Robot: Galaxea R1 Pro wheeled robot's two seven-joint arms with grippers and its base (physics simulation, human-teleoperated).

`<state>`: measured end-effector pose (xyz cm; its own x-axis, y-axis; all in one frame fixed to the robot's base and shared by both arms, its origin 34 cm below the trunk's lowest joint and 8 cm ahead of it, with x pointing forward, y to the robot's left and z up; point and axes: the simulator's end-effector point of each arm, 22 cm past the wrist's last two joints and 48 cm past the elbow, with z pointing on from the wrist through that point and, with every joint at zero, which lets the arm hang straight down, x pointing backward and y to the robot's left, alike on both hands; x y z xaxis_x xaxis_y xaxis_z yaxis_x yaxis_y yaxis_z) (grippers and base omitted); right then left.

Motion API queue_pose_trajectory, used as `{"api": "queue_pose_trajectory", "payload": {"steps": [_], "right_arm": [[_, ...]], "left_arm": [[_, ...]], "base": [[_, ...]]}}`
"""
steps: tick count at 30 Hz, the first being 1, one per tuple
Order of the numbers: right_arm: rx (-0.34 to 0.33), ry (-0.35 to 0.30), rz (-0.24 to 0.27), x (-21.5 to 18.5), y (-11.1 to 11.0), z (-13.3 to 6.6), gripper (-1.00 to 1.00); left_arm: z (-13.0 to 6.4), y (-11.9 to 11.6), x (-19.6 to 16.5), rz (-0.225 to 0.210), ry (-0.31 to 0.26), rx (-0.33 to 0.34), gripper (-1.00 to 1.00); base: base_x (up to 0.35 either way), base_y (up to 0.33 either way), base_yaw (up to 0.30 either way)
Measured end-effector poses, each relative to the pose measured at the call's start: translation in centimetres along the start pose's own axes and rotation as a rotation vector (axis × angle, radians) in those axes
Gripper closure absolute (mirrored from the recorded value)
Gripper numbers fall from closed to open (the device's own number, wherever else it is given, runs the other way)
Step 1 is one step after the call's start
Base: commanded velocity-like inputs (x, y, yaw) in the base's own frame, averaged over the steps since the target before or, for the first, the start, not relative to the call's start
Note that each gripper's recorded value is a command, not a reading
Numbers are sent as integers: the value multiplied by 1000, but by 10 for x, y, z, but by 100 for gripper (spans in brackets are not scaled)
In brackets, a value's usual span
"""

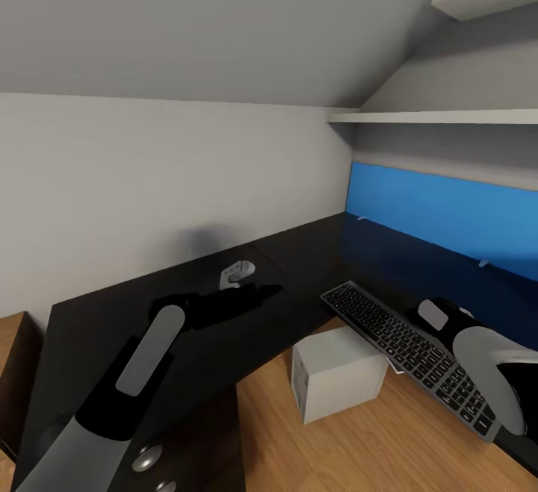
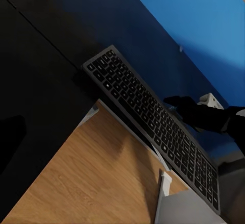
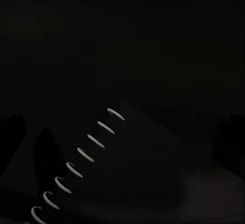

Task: In the bedroom, organize the workspace by keeping the computer under the desk, ensuring the monitor is on the desk, placing the keyboard on the desk next to the monitor, placing the mouse on the desk next to the keyboard, moving the folder from the swivel chair onto the desk next to the mouse, stacking the notebook on top of the folder with the pen on top of the notebook, and positioning the swivel chair next to the desk.

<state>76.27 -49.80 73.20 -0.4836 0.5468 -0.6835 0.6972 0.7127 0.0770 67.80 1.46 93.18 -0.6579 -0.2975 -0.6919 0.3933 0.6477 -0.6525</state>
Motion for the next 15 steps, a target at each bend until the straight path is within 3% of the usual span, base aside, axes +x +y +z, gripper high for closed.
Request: {"api": "queue_pose_trajectory", "payload": {"steps": [15], "right_arm": [[1,0,1,0,0,0,-100]], "left_arm": [[0,1,0,-1,1,-2,-100]], "base": [[0,0,0]]}}
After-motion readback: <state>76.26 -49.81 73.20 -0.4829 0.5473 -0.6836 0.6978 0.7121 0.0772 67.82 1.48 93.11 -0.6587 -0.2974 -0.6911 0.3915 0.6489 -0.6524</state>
